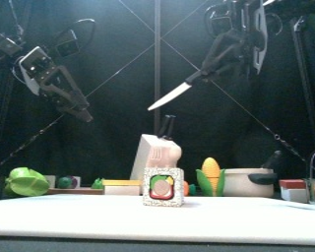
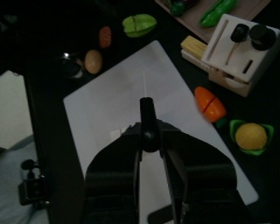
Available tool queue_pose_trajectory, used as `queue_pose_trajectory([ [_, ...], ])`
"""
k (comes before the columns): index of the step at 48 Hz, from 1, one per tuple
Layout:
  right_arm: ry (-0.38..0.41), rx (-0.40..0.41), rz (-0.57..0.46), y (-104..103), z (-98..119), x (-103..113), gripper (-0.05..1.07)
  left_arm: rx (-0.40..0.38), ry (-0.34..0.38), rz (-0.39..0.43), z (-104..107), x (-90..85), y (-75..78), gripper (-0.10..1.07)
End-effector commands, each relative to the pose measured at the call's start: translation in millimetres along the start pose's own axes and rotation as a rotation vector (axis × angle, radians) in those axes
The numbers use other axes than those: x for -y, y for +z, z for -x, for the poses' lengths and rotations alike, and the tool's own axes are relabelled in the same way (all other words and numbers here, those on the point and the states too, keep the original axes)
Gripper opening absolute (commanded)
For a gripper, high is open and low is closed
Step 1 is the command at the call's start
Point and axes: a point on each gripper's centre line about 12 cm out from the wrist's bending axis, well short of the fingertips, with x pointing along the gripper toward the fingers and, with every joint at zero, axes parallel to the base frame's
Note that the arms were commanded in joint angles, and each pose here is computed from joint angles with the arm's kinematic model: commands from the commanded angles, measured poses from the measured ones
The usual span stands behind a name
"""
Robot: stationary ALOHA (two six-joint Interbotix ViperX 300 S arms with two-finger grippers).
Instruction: Cut first piece of sushi
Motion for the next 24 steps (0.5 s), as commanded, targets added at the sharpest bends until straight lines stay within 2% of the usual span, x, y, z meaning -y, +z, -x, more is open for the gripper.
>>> queue_pose_trajectory([
  [1, 0.031, 0.036, 0.078, -2.5, 8.8, -1.6, 0.51, 0.030, -0.021, -0.009, 0.2, 2.3, 11.4, 1.02],
  [5, 0.067, 0.053, 0.136, -9.9, 10.5, -0.9, 0.51, 0.035, -0.038, -0.022, 0.6, 4.5, 12.0, 1.02],
  [11, 0.172, 0.082, 0.176, -16.9, 9.3, -7.7, 0.51, 0.035, -0.082, -0.024, 0.8, 10.3, 9.7, 1.02],
  [17, 0.229, 0.102, 0.145, -18.9, 5.4, -5.2, 0.51, 0.044, -0.122, -0.024, 1.4, 15.7, 11.1, 1.02],
  [24, 0.242, 0.091, 0.105, -22.8, -2.8, -1.2, 0.51, 0.051, -0.169, -0.045, 1.9, 22.7, 11.6, 1.02],
])
